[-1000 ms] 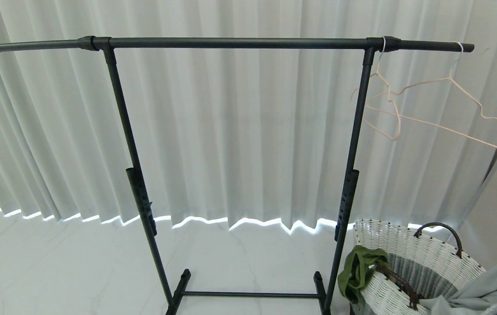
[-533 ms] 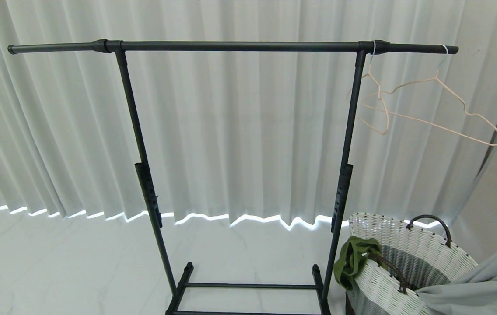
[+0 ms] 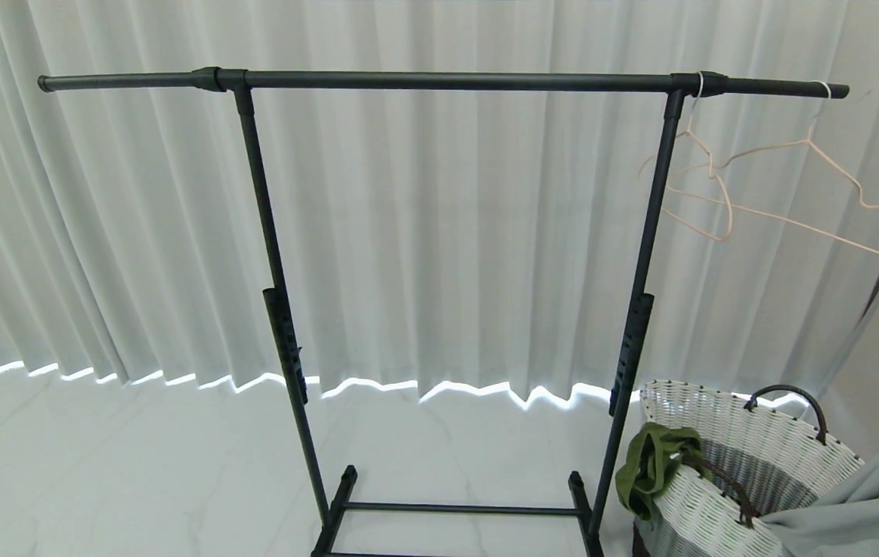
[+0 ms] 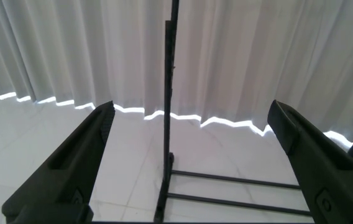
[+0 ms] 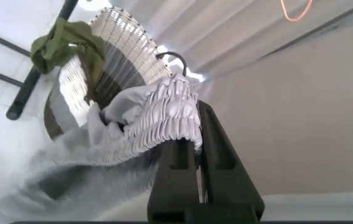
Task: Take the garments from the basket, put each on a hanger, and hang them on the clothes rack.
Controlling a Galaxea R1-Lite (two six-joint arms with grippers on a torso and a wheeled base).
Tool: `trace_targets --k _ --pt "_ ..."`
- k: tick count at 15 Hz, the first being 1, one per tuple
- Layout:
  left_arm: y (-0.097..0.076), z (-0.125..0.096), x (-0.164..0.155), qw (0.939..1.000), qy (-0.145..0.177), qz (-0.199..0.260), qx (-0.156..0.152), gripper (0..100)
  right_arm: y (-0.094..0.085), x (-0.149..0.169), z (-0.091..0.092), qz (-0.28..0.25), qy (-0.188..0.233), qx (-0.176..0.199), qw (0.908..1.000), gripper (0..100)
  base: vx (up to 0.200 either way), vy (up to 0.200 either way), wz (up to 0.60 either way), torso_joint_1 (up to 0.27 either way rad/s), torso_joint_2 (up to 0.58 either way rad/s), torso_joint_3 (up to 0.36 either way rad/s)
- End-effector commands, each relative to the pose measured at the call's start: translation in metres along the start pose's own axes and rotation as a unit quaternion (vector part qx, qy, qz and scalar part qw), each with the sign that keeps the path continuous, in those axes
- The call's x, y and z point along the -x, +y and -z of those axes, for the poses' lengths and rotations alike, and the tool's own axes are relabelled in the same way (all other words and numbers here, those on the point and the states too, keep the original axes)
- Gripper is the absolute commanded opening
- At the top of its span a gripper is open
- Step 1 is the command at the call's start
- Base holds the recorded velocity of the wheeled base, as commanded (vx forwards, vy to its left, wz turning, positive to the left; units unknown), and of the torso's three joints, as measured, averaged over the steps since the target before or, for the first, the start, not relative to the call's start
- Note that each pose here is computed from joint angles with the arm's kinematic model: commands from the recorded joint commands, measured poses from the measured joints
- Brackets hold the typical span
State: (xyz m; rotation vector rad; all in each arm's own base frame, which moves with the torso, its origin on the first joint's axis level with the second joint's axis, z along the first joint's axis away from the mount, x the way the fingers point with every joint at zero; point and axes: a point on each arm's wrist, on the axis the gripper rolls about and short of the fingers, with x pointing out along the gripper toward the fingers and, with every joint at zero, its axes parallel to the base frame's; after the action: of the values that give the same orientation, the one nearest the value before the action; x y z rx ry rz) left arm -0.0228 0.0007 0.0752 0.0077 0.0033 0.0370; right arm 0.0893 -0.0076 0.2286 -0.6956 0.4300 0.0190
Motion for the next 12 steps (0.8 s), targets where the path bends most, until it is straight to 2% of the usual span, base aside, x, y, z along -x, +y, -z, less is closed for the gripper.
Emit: trace_targets --k 1,3,5,8,12 --pt "0.000 0.000 0.000 1.0000 0.001 0.000 -0.004 100 0.000 0.003 0.000 0.002 -0.005 0.001 1.0000 0 0.000 0.000 0.00 0.000 0.00 0.000" --pt "0.000 0.000 0.000 1.0000 0.000 0.002 0.007 100 -0.001 0.002 -0.005 -0.007 -0.016 -0.005 0.9998 0 0.000 0.000 0.00 0.000 0.00 0.000" --pt "0.000 0.000 0.000 1.0000 0.001 0.002 -0.008 100 0.000 -0.001 -0.014 -0.033 -0.035 -0.030 0.9984 0 0.000 0.000 0.00 0.000 0.00 0.000" --pt "0.000 0.000 0.000 0.9999 0.001 0.002 -0.010 100 0.006 -0.004 -0.027 -0.087 -0.052 -0.065 0.9927 0 0.000 0.000 0.00 0.000 0.00 0.000" --pt "0.000 0.000 0.000 1.0000 0.001 0.003 -0.006 100 0.019 -0.012 -0.035 -0.140 -0.056 -0.049 0.9873 0 0.000 0.000 0.00 0.000 0.00 0.000"
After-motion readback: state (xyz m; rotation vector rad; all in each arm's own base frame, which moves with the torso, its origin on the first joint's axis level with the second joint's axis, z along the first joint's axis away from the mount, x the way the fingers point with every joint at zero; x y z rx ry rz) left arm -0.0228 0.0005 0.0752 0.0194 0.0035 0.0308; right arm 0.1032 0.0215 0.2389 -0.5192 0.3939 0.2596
